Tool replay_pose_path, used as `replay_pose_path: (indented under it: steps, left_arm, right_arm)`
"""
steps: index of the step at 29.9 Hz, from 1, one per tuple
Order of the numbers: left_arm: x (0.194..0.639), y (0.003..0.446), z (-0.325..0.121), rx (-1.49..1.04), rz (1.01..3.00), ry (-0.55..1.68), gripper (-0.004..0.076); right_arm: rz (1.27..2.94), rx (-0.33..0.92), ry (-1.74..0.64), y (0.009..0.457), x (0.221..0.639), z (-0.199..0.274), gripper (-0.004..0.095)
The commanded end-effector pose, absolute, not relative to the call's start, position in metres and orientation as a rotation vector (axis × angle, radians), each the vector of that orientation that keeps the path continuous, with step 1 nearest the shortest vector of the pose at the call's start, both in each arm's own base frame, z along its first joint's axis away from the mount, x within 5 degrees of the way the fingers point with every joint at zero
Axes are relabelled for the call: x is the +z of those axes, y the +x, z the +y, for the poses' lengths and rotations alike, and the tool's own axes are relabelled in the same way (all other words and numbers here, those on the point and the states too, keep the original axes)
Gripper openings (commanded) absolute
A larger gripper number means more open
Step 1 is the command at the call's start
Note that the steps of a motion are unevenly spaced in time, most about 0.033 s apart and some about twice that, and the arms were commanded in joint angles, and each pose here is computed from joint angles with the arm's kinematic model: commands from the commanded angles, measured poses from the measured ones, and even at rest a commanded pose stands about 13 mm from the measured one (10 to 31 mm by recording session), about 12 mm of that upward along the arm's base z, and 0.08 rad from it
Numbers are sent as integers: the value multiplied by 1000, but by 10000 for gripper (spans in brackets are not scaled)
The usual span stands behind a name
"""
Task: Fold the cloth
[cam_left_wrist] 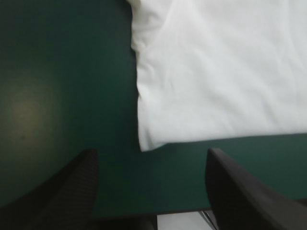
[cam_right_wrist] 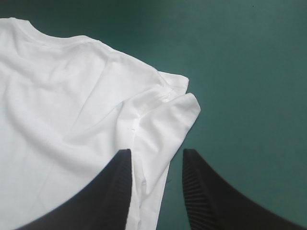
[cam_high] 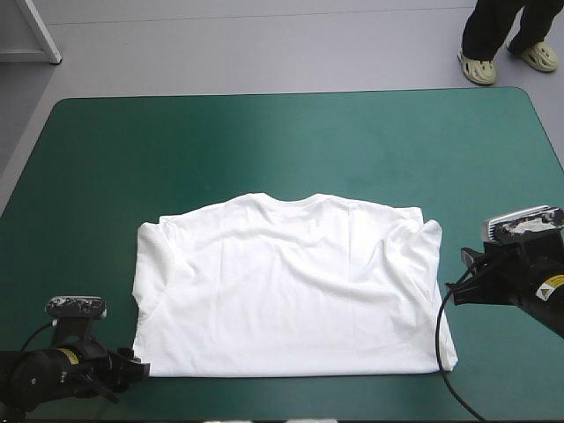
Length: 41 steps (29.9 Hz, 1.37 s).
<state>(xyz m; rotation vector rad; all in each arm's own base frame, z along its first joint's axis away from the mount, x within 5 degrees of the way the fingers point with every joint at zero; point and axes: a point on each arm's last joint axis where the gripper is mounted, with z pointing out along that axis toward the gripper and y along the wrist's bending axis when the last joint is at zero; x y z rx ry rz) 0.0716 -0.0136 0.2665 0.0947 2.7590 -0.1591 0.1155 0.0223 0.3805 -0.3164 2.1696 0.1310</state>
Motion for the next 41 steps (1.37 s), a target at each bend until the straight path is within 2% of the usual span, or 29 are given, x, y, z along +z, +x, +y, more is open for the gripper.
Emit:
replay_pose_path:
  steps: [1, 8, 27, 29, 31, 34, 37, 41]
  left_arm:
    - [257, 74, -18, -234, 2789, 64, 470]
    - [249, 87, -20, -247, 2827, 49, 469]
    - [204, 134, -24, -271, 3173, 163, 461]
    - [203, 135, -24, -272, 3173, 187, 407]
    - [204, 135, -24, -274, 3167, 201, 269]
    - [204, 136, -24, -270, 3148, 257, 20]
    - [204, 138, -24, -263, 3133, 265, 19]
    - [204, 138, -24, -262, 3128, 264, 19]
  right_arm:
    - [2078, 139, -282, 118, 393, 22, 324]
    - [2051, 140, -274, 119, 395, 22, 323]
    - [2049, 146, -278, 119, 395, 23, 323]
    - [2058, 142, -282, 119, 394, 23, 323]
    - [2084, 118, -294, 118, 392, 21, 323]
    - [2145, 82, -316, 116, 385, 19, 323]
    - [2199, 94, -303, 116, 374, 19, 323]
    - [2357, 143, -286, 114, 342, 20, 323]
